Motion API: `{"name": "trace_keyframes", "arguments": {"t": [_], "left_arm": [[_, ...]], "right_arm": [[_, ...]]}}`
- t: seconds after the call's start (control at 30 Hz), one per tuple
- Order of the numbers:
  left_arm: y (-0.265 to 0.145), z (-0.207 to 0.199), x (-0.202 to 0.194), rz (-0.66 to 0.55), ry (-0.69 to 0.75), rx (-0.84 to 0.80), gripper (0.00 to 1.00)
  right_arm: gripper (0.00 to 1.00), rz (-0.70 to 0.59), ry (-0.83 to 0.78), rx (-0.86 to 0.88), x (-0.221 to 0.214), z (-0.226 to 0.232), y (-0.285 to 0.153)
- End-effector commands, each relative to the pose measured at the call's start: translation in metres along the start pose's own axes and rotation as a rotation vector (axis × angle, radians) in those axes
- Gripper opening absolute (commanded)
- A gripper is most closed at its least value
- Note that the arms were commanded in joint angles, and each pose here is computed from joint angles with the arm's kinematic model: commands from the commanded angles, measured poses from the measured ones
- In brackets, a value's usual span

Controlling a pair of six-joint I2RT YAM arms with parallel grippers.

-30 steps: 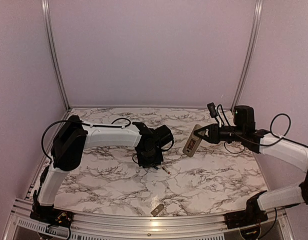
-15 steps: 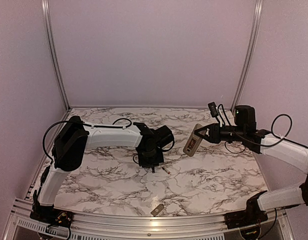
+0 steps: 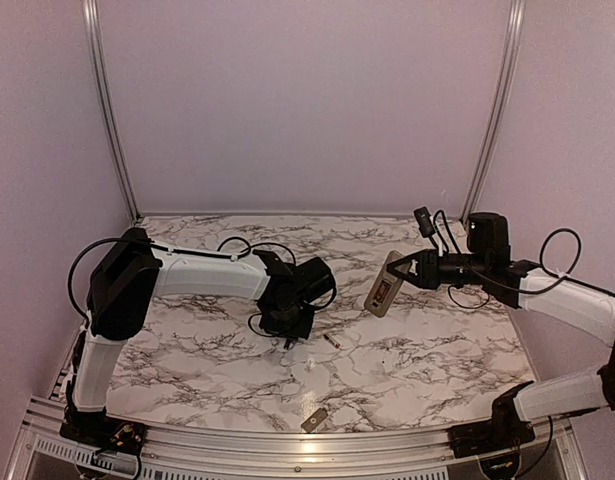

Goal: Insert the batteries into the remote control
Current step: Pick up the battery from the center of the board.

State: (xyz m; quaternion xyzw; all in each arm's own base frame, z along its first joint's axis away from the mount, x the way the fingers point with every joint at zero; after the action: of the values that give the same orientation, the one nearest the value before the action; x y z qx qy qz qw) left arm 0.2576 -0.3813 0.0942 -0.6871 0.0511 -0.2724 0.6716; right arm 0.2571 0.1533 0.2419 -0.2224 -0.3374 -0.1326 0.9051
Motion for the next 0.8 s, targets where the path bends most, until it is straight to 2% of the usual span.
{"name": "trace_keyframes", "arguments": {"t": [0.0, 0.13, 0.23, 0.57, 0.77], "left_arm": [[-0.001, 0.001, -0.008, 0.012, 0.182, -0.054, 0.13], [-0.003, 0.002, -0.013, 0.021, 0.211, -0.081, 0.33], [-0.002, 0.001, -0.021, 0.050, 0.219, -0.116, 0.38], [-0.008, 0.012, -0.044, 0.073, 0.219, -0.142, 0.26], [-0.005, 0.007, -0.038, 0.044, 0.220, -0.159, 0.17]], "right_arm": [[0.00, -0.010, -0.007, 0.030, 0.005, 0.001, 0.000], [0.00, -0.003, 0.002, 0.033, 0.004, 0.001, 0.001], [0.00, 0.002, 0.009, 0.036, 0.004, -0.001, 0.002], [0.00, 0.011, 0.024, 0.036, 0.002, -0.003, 0.004], [0.00, 0.017, 0.041, 0.043, 0.000, -0.005, 0.006]]}}
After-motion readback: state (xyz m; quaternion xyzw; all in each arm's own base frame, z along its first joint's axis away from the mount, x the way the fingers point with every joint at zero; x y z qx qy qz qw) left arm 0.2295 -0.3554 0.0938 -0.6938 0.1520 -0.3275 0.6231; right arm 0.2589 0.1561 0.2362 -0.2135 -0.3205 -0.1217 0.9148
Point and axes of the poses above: each gripper's point midway between its finger pads, its own y axis out along the fingers, its own z axis along the line the jaws close on, x = y × z, the point moved 8 cm from there along -y, back along the fingers, and after that the axes turned 13 degrees about y, right-handed, at the moved point
